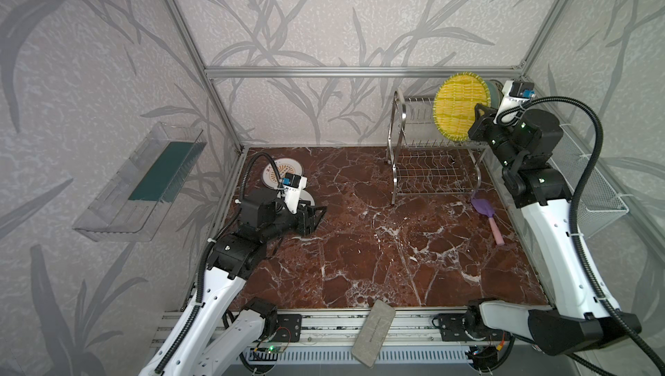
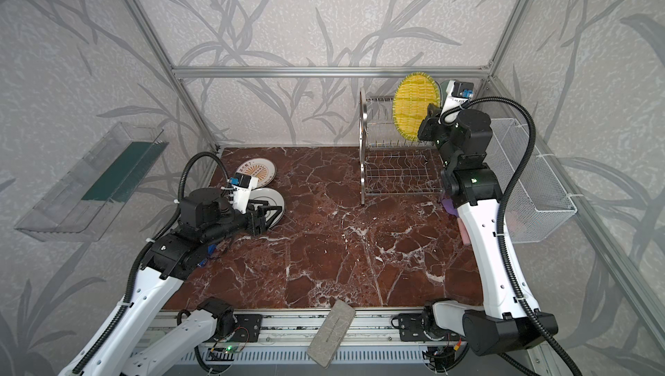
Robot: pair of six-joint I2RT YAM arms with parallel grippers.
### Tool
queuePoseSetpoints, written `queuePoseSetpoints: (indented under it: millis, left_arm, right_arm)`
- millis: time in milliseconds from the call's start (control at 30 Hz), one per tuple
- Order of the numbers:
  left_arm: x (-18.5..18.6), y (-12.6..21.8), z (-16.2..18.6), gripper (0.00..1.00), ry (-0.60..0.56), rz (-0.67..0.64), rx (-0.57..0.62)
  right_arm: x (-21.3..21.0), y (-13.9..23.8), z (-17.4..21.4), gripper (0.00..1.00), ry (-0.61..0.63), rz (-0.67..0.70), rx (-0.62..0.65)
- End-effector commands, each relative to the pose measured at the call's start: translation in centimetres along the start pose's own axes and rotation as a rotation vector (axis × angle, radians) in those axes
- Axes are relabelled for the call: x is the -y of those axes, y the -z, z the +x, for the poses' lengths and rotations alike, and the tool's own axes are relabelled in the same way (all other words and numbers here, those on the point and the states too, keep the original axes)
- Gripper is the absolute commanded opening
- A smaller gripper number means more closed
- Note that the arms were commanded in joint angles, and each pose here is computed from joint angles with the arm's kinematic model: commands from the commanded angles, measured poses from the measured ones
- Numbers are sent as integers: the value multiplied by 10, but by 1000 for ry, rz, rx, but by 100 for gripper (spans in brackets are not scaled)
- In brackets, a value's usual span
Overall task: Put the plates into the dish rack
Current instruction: 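Carry the upright woven plate with the right gripper over the rack beside the sunburst plate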
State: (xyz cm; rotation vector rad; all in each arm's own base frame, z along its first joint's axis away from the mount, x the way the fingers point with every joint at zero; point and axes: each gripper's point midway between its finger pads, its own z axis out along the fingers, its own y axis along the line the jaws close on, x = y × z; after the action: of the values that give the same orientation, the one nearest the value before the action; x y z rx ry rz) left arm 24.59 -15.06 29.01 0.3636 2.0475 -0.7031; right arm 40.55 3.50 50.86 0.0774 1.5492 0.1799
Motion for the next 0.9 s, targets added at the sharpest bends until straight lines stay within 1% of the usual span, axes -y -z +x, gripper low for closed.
queuePoseSetpoints:
  millis: [0,167,367,700,867]
  left_arm:
    - [2,1,1,60,-16,13,6]
    - [4,0,2,60,-13,32,7]
    - [5,-1,1,60,-12,39,8]
    - [10,-9,4,60,17,86,-22]
    - [13,-7,2,60,14,96,-9]
  right_arm:
    - [1,-1,-39,0,32,20,111]
    - [4,-19,-40,0,49,46,103]
    - [7,-44,-31,0,75,71,64]
    - [10,-78,-3,0,130,127,-12]
    - [8,-89,10,0,172,155,-36]
